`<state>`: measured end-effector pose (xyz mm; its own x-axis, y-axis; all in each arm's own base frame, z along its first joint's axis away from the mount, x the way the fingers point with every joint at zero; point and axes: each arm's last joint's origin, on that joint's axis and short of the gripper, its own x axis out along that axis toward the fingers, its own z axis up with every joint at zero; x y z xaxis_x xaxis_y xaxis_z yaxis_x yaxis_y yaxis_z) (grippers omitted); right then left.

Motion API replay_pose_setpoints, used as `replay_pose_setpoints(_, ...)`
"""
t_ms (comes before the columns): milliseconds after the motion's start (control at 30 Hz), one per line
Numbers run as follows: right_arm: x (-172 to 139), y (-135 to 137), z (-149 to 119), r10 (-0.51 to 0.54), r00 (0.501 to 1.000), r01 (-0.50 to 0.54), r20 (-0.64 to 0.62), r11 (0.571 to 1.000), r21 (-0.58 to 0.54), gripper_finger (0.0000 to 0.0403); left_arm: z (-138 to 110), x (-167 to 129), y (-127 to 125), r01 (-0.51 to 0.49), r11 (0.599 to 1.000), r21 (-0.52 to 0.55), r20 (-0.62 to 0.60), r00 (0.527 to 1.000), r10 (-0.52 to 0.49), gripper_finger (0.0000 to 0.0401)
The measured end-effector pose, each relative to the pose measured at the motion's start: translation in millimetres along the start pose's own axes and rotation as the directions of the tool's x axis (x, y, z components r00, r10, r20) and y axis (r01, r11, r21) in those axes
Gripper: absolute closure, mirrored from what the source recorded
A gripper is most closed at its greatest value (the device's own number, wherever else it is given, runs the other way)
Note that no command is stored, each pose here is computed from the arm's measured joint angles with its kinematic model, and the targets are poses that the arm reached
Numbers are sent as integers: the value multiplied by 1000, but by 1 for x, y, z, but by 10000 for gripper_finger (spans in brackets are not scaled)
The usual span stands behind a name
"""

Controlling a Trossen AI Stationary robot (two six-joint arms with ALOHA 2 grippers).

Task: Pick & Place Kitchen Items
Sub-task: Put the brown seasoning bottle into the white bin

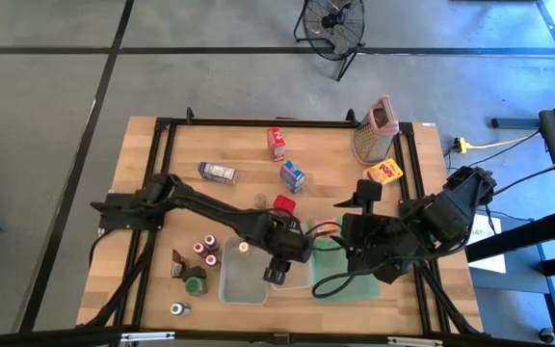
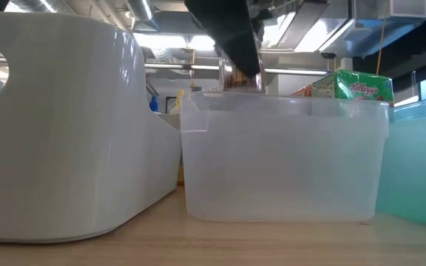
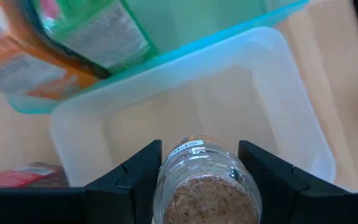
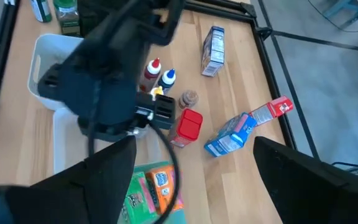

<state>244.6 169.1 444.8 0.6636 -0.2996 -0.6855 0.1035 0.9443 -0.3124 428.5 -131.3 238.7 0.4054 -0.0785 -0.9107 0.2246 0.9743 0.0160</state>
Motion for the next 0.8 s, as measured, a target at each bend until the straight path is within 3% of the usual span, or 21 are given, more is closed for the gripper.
replay_pose_setpoints(233,0,0,0,-1,1000,1,0,1000,1,75,-2,19,-9,-63,997,-33,-27,998,62,215)
replay_pose_setpoints(600,0,1,0,9,1000,-9,-6,1000,9,75,-4,49,-10,-34,999,-33,-62,998,32,214)
replay_pose_setpoints(800,0,1,-1,27,1000,-27,-16,1000,9,75,-6,58,-11,-30,1000,11,-82,996,30,189)
